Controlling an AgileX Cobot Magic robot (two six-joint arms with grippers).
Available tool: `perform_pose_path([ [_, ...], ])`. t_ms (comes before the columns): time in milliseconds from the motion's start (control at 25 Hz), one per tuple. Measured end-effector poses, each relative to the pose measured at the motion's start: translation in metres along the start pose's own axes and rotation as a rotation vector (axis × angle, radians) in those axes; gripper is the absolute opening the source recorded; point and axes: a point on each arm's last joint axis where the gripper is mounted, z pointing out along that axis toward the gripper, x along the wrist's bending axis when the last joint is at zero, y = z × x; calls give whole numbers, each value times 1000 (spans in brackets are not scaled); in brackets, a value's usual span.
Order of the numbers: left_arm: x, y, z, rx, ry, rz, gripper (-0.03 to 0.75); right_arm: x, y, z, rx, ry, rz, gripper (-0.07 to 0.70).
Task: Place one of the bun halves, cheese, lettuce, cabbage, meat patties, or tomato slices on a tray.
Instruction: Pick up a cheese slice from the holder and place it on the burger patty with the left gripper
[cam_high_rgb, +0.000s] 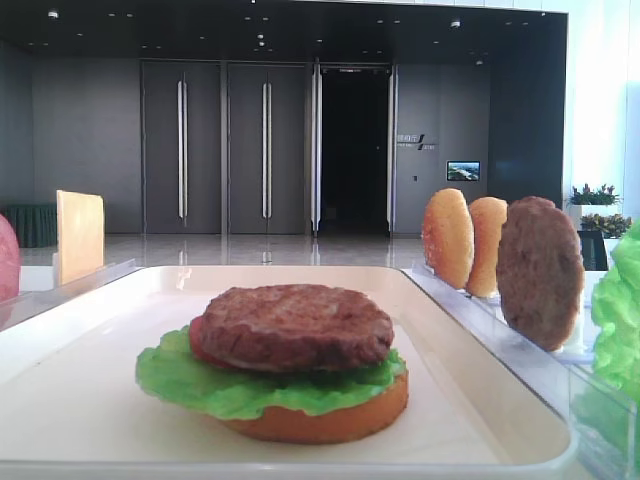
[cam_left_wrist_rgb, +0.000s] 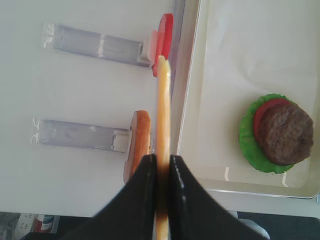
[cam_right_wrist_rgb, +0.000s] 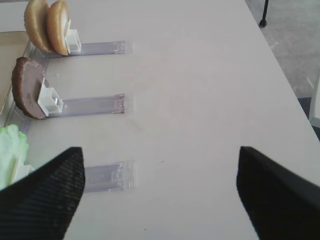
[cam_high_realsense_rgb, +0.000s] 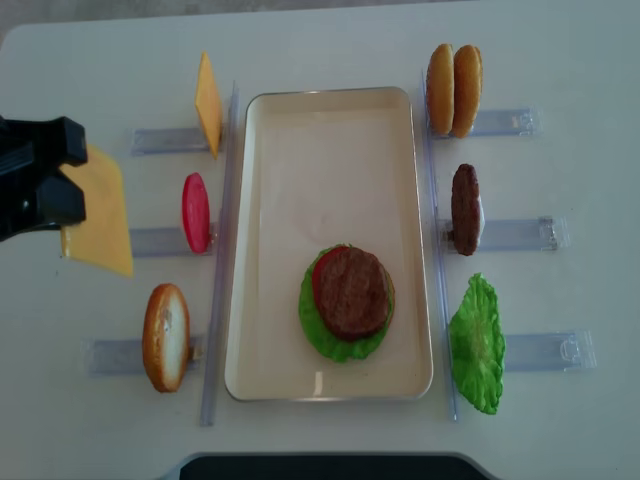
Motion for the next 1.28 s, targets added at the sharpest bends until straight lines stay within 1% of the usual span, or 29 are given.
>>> perform_pose_path([
  [200, -2, 1, 10, 41, 6, 3, 32, 0, 0, 0, 0, 0, 0, 587],
  [280, -6, 2, 17, 78, -8, 30, 32, 0, 0, 0, 0, 0, 0, 587],
  [360, -14, 3, 27, 143, -51, 78, 32, 0, 0, 0, 0, 0, 0, 587],
  [400, -18, 3, 32, 173, -75, 94, 32, 0, 0, 0, 0, 0, 0, 587],
  [520, -35, 8, 53, 250, -179, 133, 32, 0, 0, 0, 0, 0, 0, 587],
  [600, -47, 12, 67, 294, -270, 151, 32, 0, 0, 0, 0, 0, 0, 587],
  [800, -73, 15, 100, 403, -503, 230, 32, 0, 0, 0, 0, 0, 0, 587],
  [920, -85, 17, 111, 432, -633, 249, 32, 0, 0, 0, 0, 0, 0, 587],
  [1000, -89, 17, 117, 438, -678, 259, 32, 0, 0, 0, 0, 0, 0, 587],
  [1120, -92, 18, 126, 455, -696, 258, 31, 0, 0, 0, 0, 0, 0, 587],
  [1280, -93, 20, 139, 469, -685, 237, 31, 0, 0, 0, 0, 0, 0, 587],
])
